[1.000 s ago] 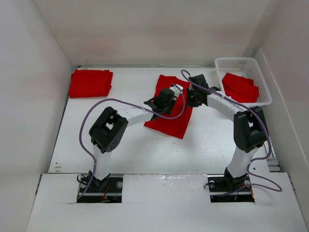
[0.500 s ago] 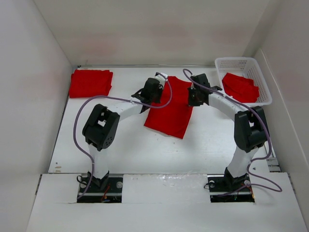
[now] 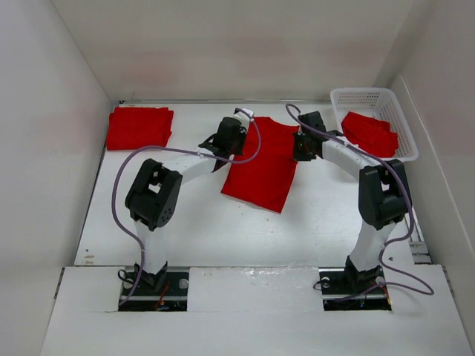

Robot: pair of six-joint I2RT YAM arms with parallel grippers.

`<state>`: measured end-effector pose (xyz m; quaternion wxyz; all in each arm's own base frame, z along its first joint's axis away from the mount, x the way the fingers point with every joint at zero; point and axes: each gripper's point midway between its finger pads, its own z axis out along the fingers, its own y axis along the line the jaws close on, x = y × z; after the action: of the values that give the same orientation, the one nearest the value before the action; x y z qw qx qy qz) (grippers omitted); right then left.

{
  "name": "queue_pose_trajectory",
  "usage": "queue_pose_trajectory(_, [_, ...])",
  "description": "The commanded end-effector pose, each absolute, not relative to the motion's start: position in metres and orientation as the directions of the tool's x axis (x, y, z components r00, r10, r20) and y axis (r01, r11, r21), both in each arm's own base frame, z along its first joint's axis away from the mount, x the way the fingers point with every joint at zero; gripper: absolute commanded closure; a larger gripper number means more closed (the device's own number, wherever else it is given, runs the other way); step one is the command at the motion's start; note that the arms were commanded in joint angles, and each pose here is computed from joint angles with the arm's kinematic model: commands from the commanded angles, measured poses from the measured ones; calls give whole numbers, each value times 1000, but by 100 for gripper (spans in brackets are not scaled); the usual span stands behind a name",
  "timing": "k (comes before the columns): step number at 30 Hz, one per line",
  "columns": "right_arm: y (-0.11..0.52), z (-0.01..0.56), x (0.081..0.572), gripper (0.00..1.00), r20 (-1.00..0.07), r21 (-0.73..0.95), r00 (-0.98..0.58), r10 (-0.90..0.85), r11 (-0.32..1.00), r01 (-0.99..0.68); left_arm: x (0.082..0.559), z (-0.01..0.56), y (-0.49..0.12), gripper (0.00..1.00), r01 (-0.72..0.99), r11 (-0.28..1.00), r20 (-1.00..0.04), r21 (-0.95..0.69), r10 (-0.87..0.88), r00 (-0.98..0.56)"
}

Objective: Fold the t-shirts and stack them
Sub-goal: Fold the folded rectangular tshirt in 1/3 of the way, then grab one side of the 2/3 rectangular tshirt with both arms

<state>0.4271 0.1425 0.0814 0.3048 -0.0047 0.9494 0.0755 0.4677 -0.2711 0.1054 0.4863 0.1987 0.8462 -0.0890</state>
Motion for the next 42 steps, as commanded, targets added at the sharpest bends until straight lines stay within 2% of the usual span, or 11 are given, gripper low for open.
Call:
queue_pose_trajectory(1, [145,90,450,100,-626,143,-778,55,989,-45,492,138,-265,100,362,932,-906,22,172,-387])
queue_pose_trajectory(14, [131,67,467,100,-602,107,-786,145,989,100,504,109,-271,100,353,936,-878,-10,161,-450])
queue_pose_trajectory(15, [127,70,467,97,-606,99,-780,155,988,119,503,103,-272,100,348,937,-872,-17,156,-463])
queue_pose_trajectory(16, [127,75,467,82,-613,103,-775,157,988,119,505,101,-273,100,348,937,-869,-16,160,-469])
queue_pose_trajectory(18, [128,79,467,53,-618,112,-768,168,986,125,507,107,-273,87,335,942,-870,-22,146,-470])
queue_pose_trajectory(22, [129,95,466,33,-631,122,-758,163,986,110,506,129,-267,63,301,953,-891,-32,109,-442])
queue_pose_trajectory(26, [136,124,462,23,-663,164,-734,149,985,52,504,155,-257,11,253,967,-904,-36,76,-420])
queue_pose_trajectory(27, [135,137,458,12,-680,173,-716,155,984,48,503,160,-254,1,245,969,-906,-33,75,-417])
queue_pose_trajectory(28, [134,144,455,0,-688,178,-708,157,983,46,500,165,-251,0,228,973,-905,-41,61,-421])
queue_pose_trajectory(34, [145,173,404,0,-732,190,-660,171,981,43,457,206,-221,0,138,981,-909,-137,-70,-412])
queue_pose_trajectory(42, [205,126,311,0,-636,246,-749,184,969,30,362,155,-182,0,31,950,-813,-310,-248,-527])
